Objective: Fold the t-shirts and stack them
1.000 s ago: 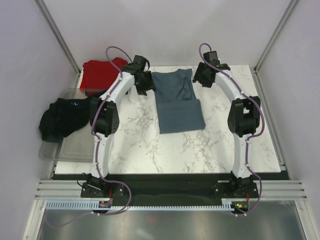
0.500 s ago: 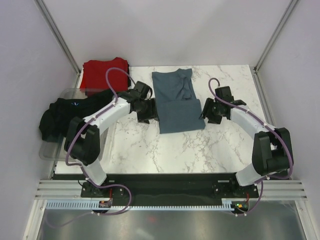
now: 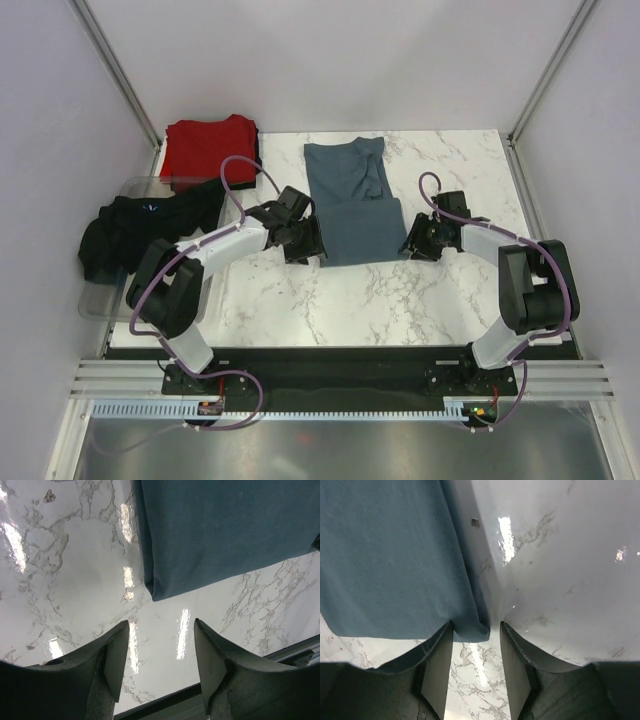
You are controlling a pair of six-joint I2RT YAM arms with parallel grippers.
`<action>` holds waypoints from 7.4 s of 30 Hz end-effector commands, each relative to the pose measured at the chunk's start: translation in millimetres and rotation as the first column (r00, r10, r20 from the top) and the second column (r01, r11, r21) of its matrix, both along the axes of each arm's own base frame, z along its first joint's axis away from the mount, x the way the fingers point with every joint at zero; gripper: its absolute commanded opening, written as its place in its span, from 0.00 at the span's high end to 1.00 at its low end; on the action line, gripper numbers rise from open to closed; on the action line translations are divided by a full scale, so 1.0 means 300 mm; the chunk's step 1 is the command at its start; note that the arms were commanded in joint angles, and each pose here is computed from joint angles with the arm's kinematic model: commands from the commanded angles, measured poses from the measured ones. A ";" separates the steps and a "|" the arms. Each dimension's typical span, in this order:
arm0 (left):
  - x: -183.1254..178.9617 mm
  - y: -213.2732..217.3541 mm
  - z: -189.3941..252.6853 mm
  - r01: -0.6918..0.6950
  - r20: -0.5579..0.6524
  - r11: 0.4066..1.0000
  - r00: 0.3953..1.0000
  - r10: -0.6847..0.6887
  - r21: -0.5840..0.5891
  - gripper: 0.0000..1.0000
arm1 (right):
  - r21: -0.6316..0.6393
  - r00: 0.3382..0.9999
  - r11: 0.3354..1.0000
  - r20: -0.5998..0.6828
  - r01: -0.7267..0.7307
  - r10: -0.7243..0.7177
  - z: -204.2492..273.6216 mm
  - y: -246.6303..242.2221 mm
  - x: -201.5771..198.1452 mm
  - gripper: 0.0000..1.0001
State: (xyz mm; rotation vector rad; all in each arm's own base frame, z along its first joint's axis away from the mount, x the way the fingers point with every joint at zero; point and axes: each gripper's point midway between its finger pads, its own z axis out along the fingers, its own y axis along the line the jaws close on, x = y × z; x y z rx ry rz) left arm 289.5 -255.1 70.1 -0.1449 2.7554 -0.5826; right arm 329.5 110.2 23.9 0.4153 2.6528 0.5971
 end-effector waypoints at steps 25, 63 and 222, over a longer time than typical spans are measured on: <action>0.048 -0.059 -0.095 -0.085 0.110 0.992 0.989 0.096 -0.094 0.44 | 0.048 1.000 0.999 -0.019 -0.013 0.014 -0.097 0.002 -0.004 1.00; -0.243 -0.069 0.082 0.041 0.123 0.992 0.992 -0.026 -0.122 0.98 | 0.120 0.997 0.990 -0.028 0.080 -0.077 0.111 -0.013 -0.293 1.00; 0.713 0.273 0.643 0.035 0.630 0.999 0.777 -0.023 -0.007 0.98 | 0.051 0.876 0.958 0.420 -0.283 0.236 0.764 0.189 -0.369 0.09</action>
